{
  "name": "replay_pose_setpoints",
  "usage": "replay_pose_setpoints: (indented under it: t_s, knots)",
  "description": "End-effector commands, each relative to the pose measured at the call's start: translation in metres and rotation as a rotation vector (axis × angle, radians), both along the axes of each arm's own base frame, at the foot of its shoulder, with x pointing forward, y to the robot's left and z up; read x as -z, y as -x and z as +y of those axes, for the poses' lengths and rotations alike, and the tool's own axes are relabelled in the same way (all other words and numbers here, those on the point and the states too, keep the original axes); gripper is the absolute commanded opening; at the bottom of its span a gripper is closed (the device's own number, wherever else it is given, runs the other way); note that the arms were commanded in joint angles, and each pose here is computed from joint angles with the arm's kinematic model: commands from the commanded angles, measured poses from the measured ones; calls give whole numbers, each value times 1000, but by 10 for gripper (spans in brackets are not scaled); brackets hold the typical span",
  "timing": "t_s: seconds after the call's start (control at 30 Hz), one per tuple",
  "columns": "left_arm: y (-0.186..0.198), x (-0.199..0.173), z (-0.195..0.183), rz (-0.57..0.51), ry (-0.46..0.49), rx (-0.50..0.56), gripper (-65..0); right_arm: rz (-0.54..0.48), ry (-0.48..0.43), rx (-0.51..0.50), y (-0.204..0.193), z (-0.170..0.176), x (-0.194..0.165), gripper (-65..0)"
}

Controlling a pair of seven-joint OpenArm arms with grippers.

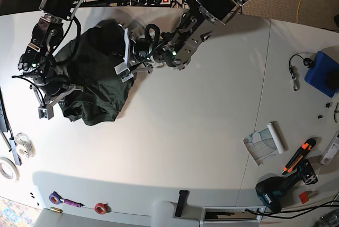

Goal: Layout the t-shirt on the table in an organized manner, then fold the t-shirt properly
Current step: 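Hold the bundle with the left gripper while the right gripper flattens it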

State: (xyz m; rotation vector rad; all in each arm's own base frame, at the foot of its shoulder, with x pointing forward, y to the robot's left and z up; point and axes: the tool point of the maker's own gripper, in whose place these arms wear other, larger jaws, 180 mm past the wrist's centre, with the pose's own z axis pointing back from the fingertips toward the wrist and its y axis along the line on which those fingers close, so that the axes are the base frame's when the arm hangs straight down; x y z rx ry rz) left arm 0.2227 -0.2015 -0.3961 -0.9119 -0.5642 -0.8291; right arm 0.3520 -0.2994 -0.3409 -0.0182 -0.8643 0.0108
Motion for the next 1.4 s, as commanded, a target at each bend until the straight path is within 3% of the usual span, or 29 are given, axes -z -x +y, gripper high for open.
replay_pose_setpoints:
  t_s: [0.0, 0.3, 0.47, 0.87, 1.03, 1.1, 1.17, 1.27, 1.37]
  knots:
    - [-3, 12, 11, -17, -86, 8, -650, -65, 12, 6, -14, -6, -20, -650]
    - [-3, 12, 12, -19, -82, 7, -650, 22, -106, 58, -41, -11, 18, -650]
    - [1, 11, 11, -21, -73, 29, -650, -22, -163, 73, -62, -9, 16, -650]
    - [22, 22, 10, 29, -72, 31, -650, -157, -161, 70, -100, -11, -33, -650]
    - [24, 23, 10, 33, -72, 31, -650, -153, -73, 189, -97, -38, -32, -650]
    - [23, 22, 10, 32, -69, 30, -650, -149, -76, 197, -96, -41, -32, -650]
    - [23, 22, 10, 31, -68, 29, -650, -173, -135, 180, -97, -37, -37, -650]
    - [23, 23, 11, 31, -70, 30, -650, -238, -244, 68, -93, -18, -53, -650]
    - [23, 23, 11, 31, -72, 29, -650, -238, -287, -6, -75, -7, -60, -650]
